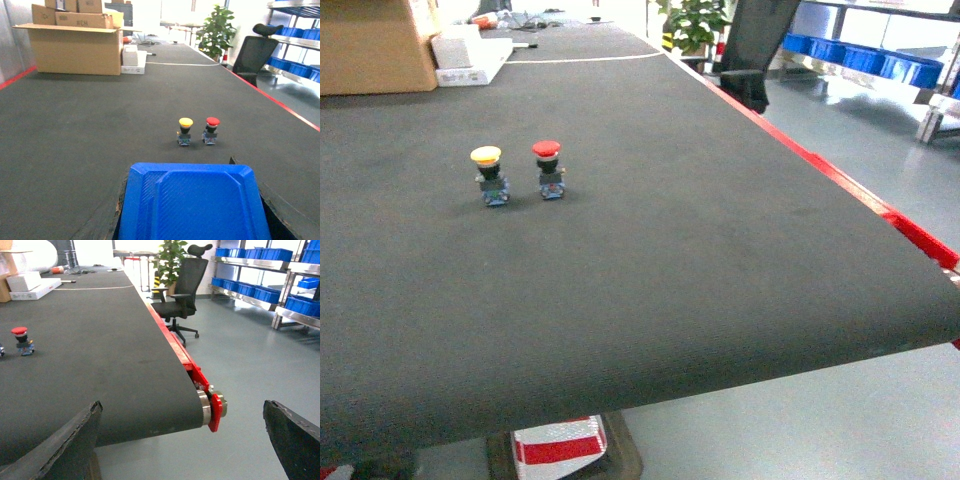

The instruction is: Pick blue part to blue bin on bottom shelf

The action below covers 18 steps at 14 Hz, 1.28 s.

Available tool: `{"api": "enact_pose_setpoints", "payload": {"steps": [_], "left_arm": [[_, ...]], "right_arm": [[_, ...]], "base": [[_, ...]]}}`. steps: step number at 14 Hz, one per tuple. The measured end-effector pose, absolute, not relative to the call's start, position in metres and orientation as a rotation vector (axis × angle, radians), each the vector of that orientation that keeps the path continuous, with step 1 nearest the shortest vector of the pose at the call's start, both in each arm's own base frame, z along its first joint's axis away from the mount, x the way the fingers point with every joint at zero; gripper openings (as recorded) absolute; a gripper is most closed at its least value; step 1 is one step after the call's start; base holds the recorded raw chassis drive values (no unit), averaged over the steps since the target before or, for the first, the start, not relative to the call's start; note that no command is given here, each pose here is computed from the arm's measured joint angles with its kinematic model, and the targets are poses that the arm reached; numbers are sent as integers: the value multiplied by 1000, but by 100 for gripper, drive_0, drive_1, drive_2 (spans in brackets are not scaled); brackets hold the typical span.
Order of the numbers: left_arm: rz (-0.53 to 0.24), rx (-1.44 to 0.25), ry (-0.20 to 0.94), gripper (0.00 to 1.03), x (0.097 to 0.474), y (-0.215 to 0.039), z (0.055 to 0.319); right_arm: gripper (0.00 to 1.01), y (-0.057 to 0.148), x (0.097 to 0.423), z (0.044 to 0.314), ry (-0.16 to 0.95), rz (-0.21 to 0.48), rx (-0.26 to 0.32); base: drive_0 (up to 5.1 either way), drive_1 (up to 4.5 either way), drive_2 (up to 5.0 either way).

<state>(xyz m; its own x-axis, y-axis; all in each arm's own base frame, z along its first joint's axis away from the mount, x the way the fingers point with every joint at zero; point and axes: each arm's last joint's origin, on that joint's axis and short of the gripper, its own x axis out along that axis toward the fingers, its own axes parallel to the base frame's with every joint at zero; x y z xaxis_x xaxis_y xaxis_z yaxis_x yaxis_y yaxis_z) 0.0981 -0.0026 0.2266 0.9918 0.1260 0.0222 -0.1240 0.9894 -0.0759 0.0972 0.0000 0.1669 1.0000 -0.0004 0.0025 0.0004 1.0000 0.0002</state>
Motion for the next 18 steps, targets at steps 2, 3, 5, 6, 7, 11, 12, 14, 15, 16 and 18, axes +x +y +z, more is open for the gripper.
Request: {"api": "enact_pose_setpoints", "payload": {"steps": [2,3,5,6,7,11,12,14,15,16,18], "left_arm": [[125,-74,-26,45,98,-3,227],[125,-74,-26,45,98,-3,227],[125,-74,-26,45,98,-3,227],[125,-74,-26,45,98,-3,227],[125,-74,-26,45,98,-3,227],[124,-74,-26,45,98,-3,227],[125,-74,-27,45,98,-3,227],[125,-74,-27,45,98,-3,227],[125,-74,-26,45,98,-3,227],[125,-74,-27,44,98,-3,227],[124,-74,-26,44,98,-3,227]], "right_arm": [[98,0,97,167,-2,0,0],[98,0,97,167,-2,0,0],[98,0,97,167,-2,0,0],[98,0,97,167,-2,0,0],[98,0,97,167,-2,0,0],[98,0,97,167,-2,0,0],[98,0,97,167,-2,0,0],[98,0,97,167,-2,0,0],[98,0,97,167,-2,0,0],[98,0,97,167,-2,0,0],[98,0,97,167,-2,0,0]], "base": [[0,0,0],[0,0,0],[0,0,0],[0,0,0],[-153,-153,-153],[-153,-153,-153],[-153,-153,-153],[-153,-153,-153],[-153,-153,-153],[-153,-153,-153],[-151,-151,-151]]}}
